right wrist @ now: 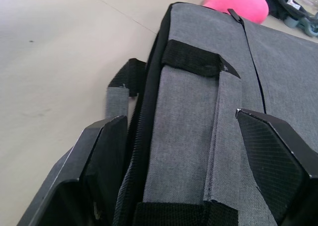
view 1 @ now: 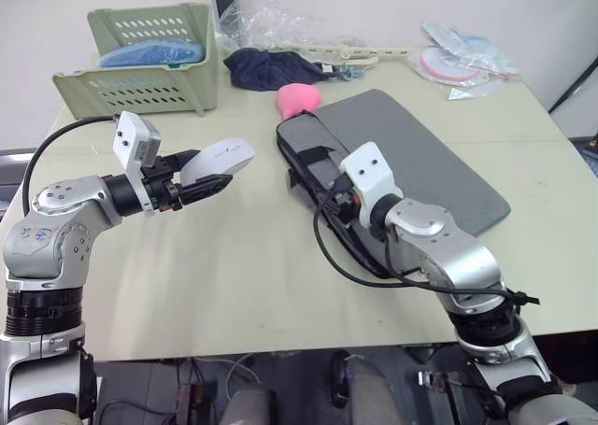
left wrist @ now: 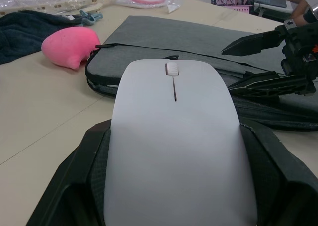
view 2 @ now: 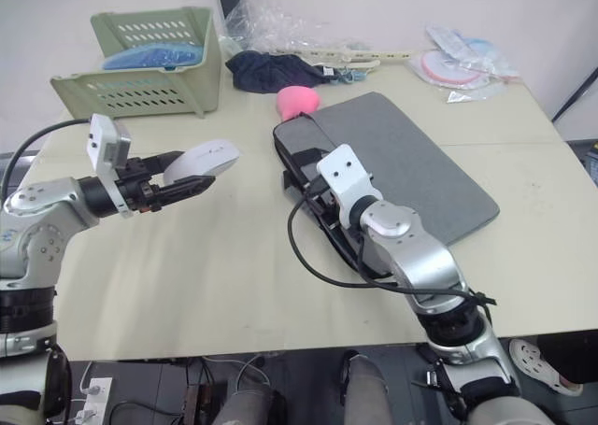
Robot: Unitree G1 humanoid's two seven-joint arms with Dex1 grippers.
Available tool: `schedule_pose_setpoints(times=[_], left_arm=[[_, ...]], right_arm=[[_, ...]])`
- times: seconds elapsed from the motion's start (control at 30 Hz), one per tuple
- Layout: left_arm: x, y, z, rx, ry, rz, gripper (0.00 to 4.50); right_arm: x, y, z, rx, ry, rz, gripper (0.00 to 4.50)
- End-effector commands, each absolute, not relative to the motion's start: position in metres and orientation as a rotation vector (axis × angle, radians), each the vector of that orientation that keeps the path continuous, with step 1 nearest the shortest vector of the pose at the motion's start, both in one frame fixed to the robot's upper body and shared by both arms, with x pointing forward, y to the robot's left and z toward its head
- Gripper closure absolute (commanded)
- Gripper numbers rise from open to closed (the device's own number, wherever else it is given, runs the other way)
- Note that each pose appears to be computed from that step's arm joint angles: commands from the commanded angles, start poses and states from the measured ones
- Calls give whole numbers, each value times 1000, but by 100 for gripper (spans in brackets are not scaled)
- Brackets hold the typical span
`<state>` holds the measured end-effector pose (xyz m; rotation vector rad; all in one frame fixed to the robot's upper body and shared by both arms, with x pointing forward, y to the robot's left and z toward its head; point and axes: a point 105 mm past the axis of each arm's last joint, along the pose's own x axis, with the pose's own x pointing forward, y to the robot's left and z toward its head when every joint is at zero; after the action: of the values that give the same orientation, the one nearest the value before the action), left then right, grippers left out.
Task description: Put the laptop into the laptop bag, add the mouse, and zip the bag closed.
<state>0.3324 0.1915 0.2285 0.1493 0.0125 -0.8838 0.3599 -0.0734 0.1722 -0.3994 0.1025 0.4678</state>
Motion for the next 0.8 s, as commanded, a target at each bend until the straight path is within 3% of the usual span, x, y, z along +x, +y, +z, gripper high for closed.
schedule_pose_setpoints(times=[0.03, 0.4, 0.77, 0.8], left_arm=[[327, 186, 239, 175, -30, -901, 167], [325, 183, 238, 175, -21, -908, 167], [325, 183, 238, 175, -24, -903, 167], [326, 182, 237, 175, -24, -902, 167]], right_arm=[[361, -71, 179, -408, 50, 442, 66], [358, -50, 177, -476, 2, 477, 66], [361, -57, 168, -461, 38, 445, 66], [362, -59, 167, -461, 43, 441, 91]])
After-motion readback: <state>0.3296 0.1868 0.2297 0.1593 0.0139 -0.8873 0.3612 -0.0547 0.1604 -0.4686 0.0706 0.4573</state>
